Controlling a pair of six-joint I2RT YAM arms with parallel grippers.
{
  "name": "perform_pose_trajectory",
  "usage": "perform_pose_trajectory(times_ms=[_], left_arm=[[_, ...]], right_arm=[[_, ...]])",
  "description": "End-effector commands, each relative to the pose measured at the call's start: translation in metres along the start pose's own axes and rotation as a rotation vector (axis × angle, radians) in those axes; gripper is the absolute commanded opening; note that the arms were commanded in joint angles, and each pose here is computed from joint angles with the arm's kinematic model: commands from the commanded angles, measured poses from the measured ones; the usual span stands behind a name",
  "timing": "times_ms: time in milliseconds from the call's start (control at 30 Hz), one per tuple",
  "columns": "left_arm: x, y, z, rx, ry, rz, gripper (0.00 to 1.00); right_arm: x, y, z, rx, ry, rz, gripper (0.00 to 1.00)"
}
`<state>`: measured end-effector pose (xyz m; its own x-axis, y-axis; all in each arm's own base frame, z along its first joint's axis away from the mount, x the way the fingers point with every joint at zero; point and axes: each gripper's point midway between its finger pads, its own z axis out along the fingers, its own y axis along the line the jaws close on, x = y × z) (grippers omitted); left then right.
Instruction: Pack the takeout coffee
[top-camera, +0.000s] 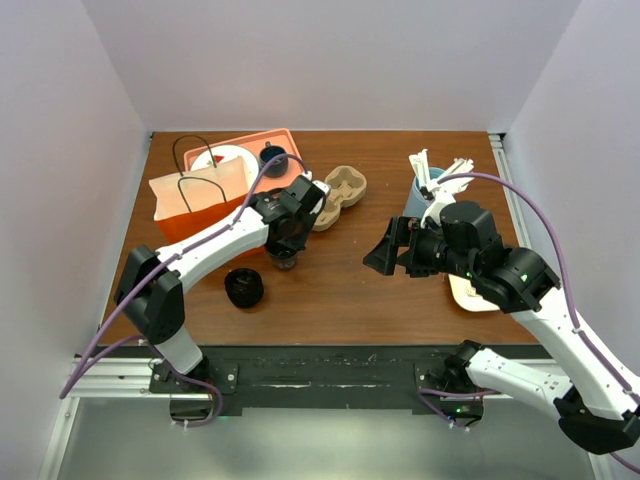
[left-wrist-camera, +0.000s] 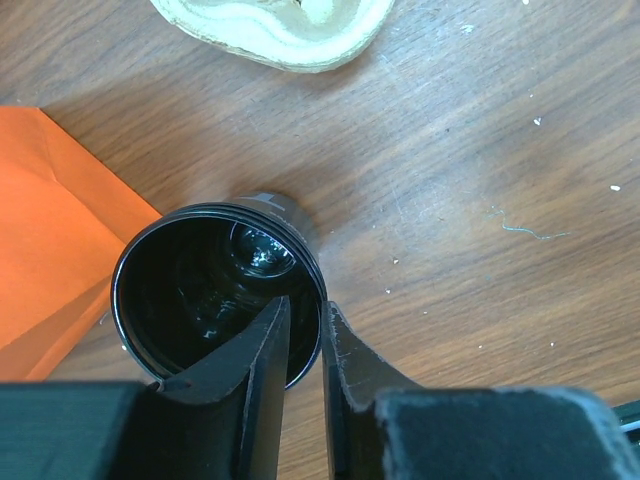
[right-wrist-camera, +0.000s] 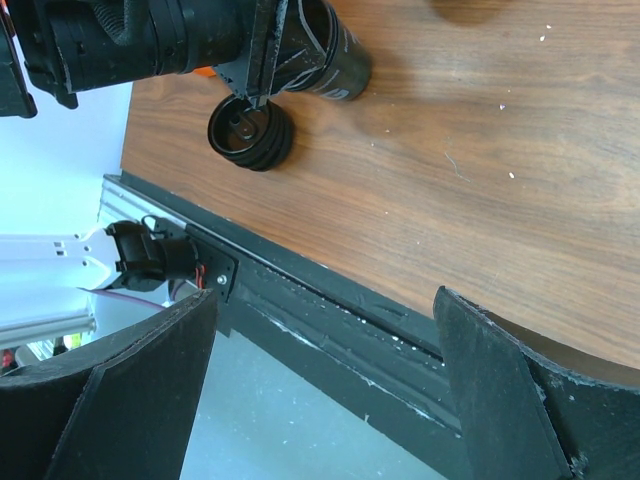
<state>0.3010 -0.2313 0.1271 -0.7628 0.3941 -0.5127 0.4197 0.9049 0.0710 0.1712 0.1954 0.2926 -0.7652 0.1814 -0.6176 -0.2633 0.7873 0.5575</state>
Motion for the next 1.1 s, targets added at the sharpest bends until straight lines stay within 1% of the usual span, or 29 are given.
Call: perform_pose_trajectory(times_ms=[0, 300, 333, 367, 467, 633, 733, 800, 833, 867, 900, 933, 967, 1000, 1033, 1067], left_arm=[[-0.005, -0.001, 0.004, 0.016, -0.015, 0.017, 0.22], [0.001, -0.003, 0.010, 0.025, 0.004, 0.018, 0.17], [0.001, -0.003, 0.010, 0.026, 0.004, 0.016, 0.15], [0.001, -0.003, 0.010, 0.026, 0.001, 0.016, 0.10], [-0.004, -0.004, 0.007, 0.035, -0.014, 0.008, 0.00], [-0.012, -0.016, -0.010, 0.113, -0.035, -0.020, 0.00], [-0.015, -0.029, -0.026, 0.198, -0.071, -0.052, 0.00], [-0.018, -0.042, -0.036, 0.284, -0.103, -0.075, 0.00], [-0.013, -0.043, -0.041, 0.308, -0.115, -0.084, 0.00], [-0.009, -0.050, -0.044, 0.346, -0.114, -0.097, 0.00], [-0.012, -0.052, -0.046, 0.370, -0.142, -0.102, 0.00], [-0.003, -0.053, -0.047, 0.385, -0.141, -0.104, 0.00], [0.001, -0.057, -0.049, 0.415, -0.141, -0.106, 0.00], [0.000, -0.060, -0.051, 0.437, -0.163, -0.106, 0.00], [0.008, -0.061, -0.052, 0.454, -0.167, -0.106, 0.00], [0.010, -0.063, -0.055, 0.477, -0.175, -0.108, 0.00]], right_arm=[[-0.001, 0.002, 0.002, -0.015, 0.002, -0.019, 0.93], [-0.001, 0.001, 0.004, -0.003, 0.005, -0.027, 0.93], [-0.002, 0.001, 0.005, -0.002, 0.006, -0.026, 0.93], [-0.001, 0.001, 0.005, -0.005, 0.007, -0.030, 0.93], [-0.002, 0.001, 0.007, -0.003, 0.007, -0.030, 0.93], [0.003, -0.005, 0.013, 0.013, 0.010, -0.014, 0.93], [0.005, -0.012, 0.023, 0.034, -0.016, 0.055, 0.93], [-0.001, -0.010, 0.030, 0.015, -0.062, 0.096, 0.93], [0.004, -0.016, 0.039, 0.033, -0.056, 0.119, 0.93], [-0.002, -0.014, 0.047, 0.022, -0.080, 0.130, 0.91], [-0.001, -0.015, 0.054, 0.022, -0.081, 0.141, 0.89], [0.003, -0.019, 0.063, 0.027, -0.072, 0.158, 0.82], [-0.001, -0.012, 0.069, -0.006, -0.087, 0.164, 0.79], [0.002, -0.014, 0.080, -0.002, -0.070, 0.172, 0.76], [0.006, -0.015, 0.088, -0.005, -0.056, 0.190, 0.74], [0.004, -0.008, 0.095, -0.044, -0.055, 0.197, 0.72]])
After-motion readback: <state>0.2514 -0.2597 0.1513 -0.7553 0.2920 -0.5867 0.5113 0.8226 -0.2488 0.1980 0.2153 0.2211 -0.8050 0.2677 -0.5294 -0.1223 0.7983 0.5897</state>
